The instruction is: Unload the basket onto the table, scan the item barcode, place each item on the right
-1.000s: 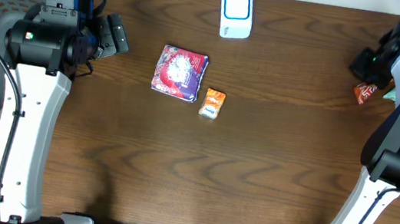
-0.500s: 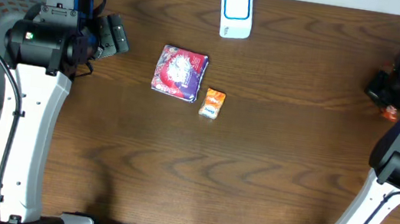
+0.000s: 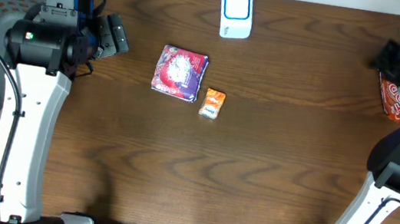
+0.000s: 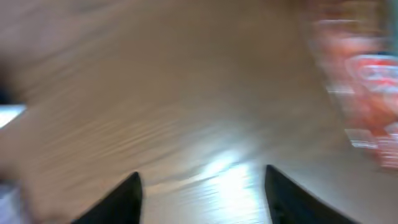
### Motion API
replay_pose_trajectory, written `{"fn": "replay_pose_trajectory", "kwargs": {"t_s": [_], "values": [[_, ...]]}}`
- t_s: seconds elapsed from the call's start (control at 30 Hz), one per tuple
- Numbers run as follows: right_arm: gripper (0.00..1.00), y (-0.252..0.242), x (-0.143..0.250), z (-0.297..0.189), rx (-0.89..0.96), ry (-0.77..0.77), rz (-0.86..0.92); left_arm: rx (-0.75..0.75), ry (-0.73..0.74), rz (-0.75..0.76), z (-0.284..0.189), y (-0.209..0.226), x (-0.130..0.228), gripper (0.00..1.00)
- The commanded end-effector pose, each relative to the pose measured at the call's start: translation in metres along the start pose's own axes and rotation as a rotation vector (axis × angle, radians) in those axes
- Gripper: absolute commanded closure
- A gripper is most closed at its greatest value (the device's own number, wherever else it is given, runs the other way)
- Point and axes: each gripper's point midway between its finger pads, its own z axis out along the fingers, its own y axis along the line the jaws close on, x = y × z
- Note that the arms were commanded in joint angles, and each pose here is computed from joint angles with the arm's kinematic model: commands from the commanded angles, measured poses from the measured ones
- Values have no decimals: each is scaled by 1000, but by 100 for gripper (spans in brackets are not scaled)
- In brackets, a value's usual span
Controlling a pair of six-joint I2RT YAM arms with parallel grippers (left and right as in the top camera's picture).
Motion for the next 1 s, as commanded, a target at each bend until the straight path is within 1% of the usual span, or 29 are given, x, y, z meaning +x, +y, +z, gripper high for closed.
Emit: {"fn": "replay_pose_trajectory", "kwargs": {"t_s": [0.0,0.13,0.3,0.37,0.47,0.5,0.53,0.6,0.73,0.8,0.83,0.93,0.97], "values": [[35,89,21,-20,-321,52,-91,-19,11,-11,4,3,3,2],[31,126,48,-2,-327,126,-160,-19,11,-11,4,3,3,2],[20,170,101,30,-279,239,-276,-19,11,-11,4,3,3,2],[16,180,125,44,-232,285,-323,-19,11,-11,4,3,3,2],[14,189,156,61,-160,337,-387,-19,11,-11,4,3,3,2],[9,192,169,67,-137,357,-415,-19,11,-11,4,3,3,2],[6,198,182,73,-124,376,-443,-19,11,-11,4,3,3,2],[5,205,199,80,-117,402,-472,-19,11,-11,4,3,3,2],[5,220,230,97,-118,431,-523,-19,11,-11,4,3,3,2],[8,230,246,111,-127,426,-543,-19,11,-11,4,3,3,2],[10,233,251,115,-126,425,-530,-19,11,-11,4,3,3,2],[21,241,265,127,-121,421,-473,-19,11,-11,4,3,3,2],[27,242,268,129,-120,422,-468,-19,11,-11,4,3,3,2]]}}
